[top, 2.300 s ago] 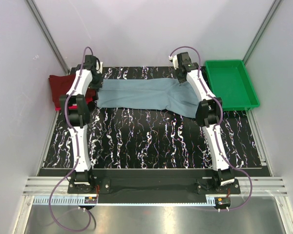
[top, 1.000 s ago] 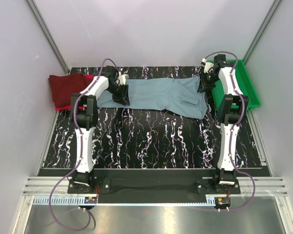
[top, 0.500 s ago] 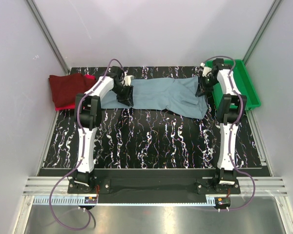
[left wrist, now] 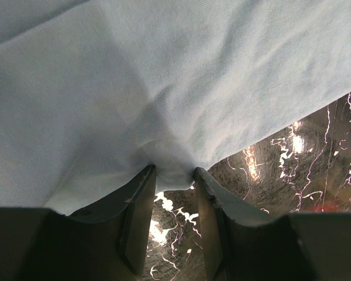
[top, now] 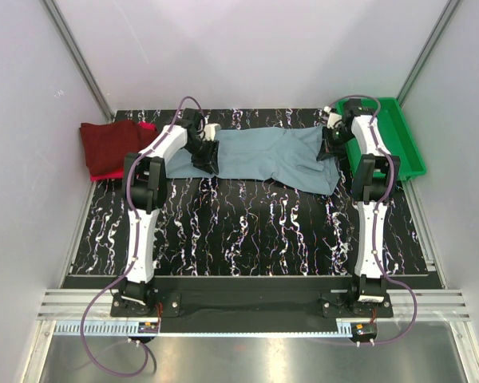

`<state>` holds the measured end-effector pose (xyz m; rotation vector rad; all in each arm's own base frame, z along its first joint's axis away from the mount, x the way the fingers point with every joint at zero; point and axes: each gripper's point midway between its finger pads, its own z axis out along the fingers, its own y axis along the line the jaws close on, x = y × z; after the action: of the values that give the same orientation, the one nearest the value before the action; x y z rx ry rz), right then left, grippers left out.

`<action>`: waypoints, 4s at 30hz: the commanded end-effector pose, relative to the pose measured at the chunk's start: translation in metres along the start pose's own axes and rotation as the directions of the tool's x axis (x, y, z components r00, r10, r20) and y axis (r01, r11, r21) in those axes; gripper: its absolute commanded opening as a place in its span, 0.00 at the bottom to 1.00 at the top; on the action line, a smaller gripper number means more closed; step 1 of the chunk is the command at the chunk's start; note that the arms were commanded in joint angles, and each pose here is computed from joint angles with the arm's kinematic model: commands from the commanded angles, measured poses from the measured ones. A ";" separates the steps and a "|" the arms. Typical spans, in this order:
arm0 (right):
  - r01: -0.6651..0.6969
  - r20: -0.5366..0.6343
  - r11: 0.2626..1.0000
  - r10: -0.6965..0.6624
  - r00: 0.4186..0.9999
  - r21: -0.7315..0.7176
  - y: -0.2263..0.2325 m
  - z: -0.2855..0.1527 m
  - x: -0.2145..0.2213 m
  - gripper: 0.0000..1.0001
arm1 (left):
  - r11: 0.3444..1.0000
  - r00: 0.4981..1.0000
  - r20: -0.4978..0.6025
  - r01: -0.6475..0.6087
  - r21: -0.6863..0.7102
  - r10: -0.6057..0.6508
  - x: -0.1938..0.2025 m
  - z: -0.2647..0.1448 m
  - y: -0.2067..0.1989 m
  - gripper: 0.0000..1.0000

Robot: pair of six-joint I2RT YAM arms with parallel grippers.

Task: Fold and stack the t-shirts
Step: Fold the tshirt

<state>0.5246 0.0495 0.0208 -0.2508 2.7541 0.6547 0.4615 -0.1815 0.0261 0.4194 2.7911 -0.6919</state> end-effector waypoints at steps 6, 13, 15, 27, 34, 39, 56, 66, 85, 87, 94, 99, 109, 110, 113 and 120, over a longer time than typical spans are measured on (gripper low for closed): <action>0.081 0.153 0.993 -0.093 0.984 0.084 0.017 -0.054 -0.045 0.00 | 0.995 1.000 -0.011 -0.019 -0.096 0.018 0.005 -0.007 0.025 0.39; 0.124 0.296 0.957 -0.202 0.934 0.263 -0.001 -0.086 -0.096 0.00 | 0.997 1.000 -0.007 -0.012 -0.082 0.012 0.007 -0.011 0.022 0.39; 0.127 0.316 0.952 -0.215 0.924 0.279 -0.004 -0.086 -0.104 0.00 | 0.997 1.000 -0.010 -0.014 -0.081 0.013 0.008 -0.012 0.021 0.39; 0.149 0.274 0.935 -0.242 0.931 0.321 -0.008 -0.050 -0.105 0.28 | 0.995 1.000 -0.009 -0.020 -0.099 0.019 0.010 -0.017 0.024 0.39; 0.116 0.297 0.899 -0.258 0.920 0.422 -0.013 -0.082 -0.113 0.39 | 0.995 1.000 0.003 -0.018 -0.097 0.019 0.006 -0.020 0.024 0.39; 0.110 0.410 0.904 -0.293 0.864 0.414 0.027 -0.149 -0.130 0.50 | 0.993 0.998 0.044 -0.044 -0.112 0.049 -0.007 -0.037 0.024 0.39; -0.067 0.120 0.973 0.095 0.988 -0.221 0.136 -0.045 -0.038 0.74 | 0.954 0.952 0.228 -0.142 -0.263 0.205 -0.081 -0.089 0.038 0.45; -0.072 0.070 0.988 0.082 0.994 -0.137 0.103 -0.009 -0.026 0.74 | 0.938 0.965 0.193 -0.105 -0.331 0.176 -0.079 -0.062 0.093 0.46; -0.182 -0.028 0.977 0.186 0.982 0.116 0.024 0.027 0.011 0.77 | 0.920 0.995 0.088 -0.010 -0.393 0.049 -0.039 -0.040 0.126 0.50; -0.187 -0.047 0.972 0.195 0.980 0.145 0.013 0.027 0.019 0.77 | 0.915 0.996 0.080 -0.003 -0.404 0.038 -0.035 -0.040 0.131 0.50; -0.189 -0.037 0.973 0.195 0.980 0.134 0.013 0.014 0.017 0.76 | 0.914 0.999 0.036 0.022 -0.406 -0.008 -0.016 -0.041 0.137 0.49; -0.178 0.017 0.974 0.178 0.984 0.143 0.016 0.001 0.002 0.77 | 0.894 1.000 0.014 0.028 -0.448 -0.024 -0.007 -0.043 0.149 0.52; -0.094 0.069 0.956 0.078 0.995 0.279 -0.008 -0.012 -0.016 0.77 | 0.855 1.000 0.027 0.021 -0.519 -0.008 -0.010 -0.060 0.163 0.52; -0.085 0.061 0.955 0.070 0.996 0.284 -0.010 -0.012 -0.014 0.77 | 0.853 1.000 0.027 0.021 -0.522 -0.008 -0.011 -0.059 0.165 0.52; -0.080 0.062 0.955 0.065 0.996 0.284 -0.008 -0.016 -0.014 0.78 | 0.852 1.000 0.026 0.015 -0.523 -0.001 -0.012 -0.059 0.166 0.52; -0.040 0.160 0.964 -0.003 0.987 0.262 0.016 -0.057 -0.042 0.77 | 0.870 0.998 0.062 0.018 -0.492 0.015 -0.020 -0.073 0.145 0.52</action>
<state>0.5305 0.0620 0.0291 -0.0705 2.7867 0.4034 0.5298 -0.0554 0.0228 0.3116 2.7231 -0.0827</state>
